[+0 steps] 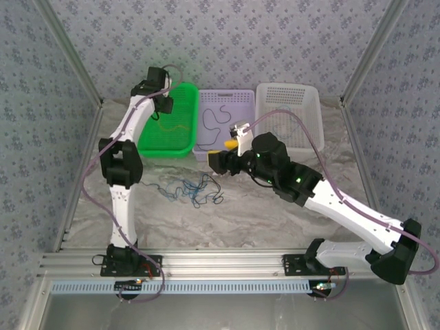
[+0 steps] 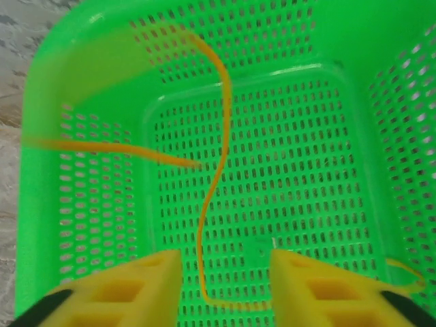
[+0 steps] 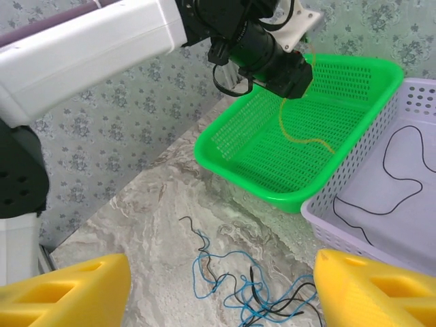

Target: Untangle the cables

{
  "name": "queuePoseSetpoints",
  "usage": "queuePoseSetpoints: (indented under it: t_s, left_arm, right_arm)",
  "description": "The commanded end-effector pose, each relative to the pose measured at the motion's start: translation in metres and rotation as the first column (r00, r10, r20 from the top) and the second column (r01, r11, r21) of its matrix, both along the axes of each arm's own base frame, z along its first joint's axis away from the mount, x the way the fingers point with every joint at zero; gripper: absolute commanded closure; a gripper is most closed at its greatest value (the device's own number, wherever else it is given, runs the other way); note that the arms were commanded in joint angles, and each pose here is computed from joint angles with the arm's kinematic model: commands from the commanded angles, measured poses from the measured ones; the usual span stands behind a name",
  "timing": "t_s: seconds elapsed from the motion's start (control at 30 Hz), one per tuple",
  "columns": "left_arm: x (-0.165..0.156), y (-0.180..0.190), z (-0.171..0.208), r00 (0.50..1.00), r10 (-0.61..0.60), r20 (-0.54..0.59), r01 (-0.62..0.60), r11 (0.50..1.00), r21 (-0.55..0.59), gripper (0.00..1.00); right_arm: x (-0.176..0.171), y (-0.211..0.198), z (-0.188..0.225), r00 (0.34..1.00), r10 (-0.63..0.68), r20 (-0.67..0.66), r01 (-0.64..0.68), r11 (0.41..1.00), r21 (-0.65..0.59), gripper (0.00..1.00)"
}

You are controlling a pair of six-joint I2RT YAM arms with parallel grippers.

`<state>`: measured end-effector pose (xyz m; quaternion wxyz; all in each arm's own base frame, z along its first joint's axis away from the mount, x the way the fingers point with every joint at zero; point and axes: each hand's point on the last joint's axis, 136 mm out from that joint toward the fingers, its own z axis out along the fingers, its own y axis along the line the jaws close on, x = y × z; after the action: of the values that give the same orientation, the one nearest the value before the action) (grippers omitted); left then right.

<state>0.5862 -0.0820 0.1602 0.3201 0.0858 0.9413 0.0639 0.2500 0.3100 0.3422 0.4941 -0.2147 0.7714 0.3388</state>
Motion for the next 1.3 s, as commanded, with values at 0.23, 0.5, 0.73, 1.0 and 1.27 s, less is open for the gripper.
queuePoseSetpoints:
  t_s: [0.23,0.5,0.73,1.0,1.27]
  left_arm:
    - [-0.050,-0.007,0.093,0.989,0.057,0.134,-0.040,0.991,-0.127,0.46]
    - [-0.160,-0.034,0.090,0.984,0.138,0.115,-0.087,0.925,-0.369,0.58]
    - [-0.281,-0.088,0.002,0.994,0.052,-0.092,-0.089,0.881,-0.464,0.61]
    - [-0.334,-0.123,-0.063,0.972,-0.007,-0.235,-0.089,0.914,-0.396,0.59]
    - [-0.338,-0.106,-0.087,0.959,0.116,-0.259,-0.213,0.899,-0.384,0.50]
  right_arm:
    - [0.010,-0.023,-0.023,0.992,-0.121,-0.046,0.118,0.992,-0.051,0.27]
    - [0.006,-0.040,-0.112,0.935,-0.243,-0.257,0.198,0.962,-0.188,0.34]
    - [-0.017,-0.027,-0.200,0.875,-0.210,-0.435,0.063,0.942,-0.328,0.42]
    - [-0.039,-0.005,-0.268,0.863,-0.065,-0.502,-0.212,0.854,-0.475,0.50]
    - [-0.037,-0.001,-0.288,0.863,-0.080,-0.499,-0.200,0.853,-0.483,0.48]
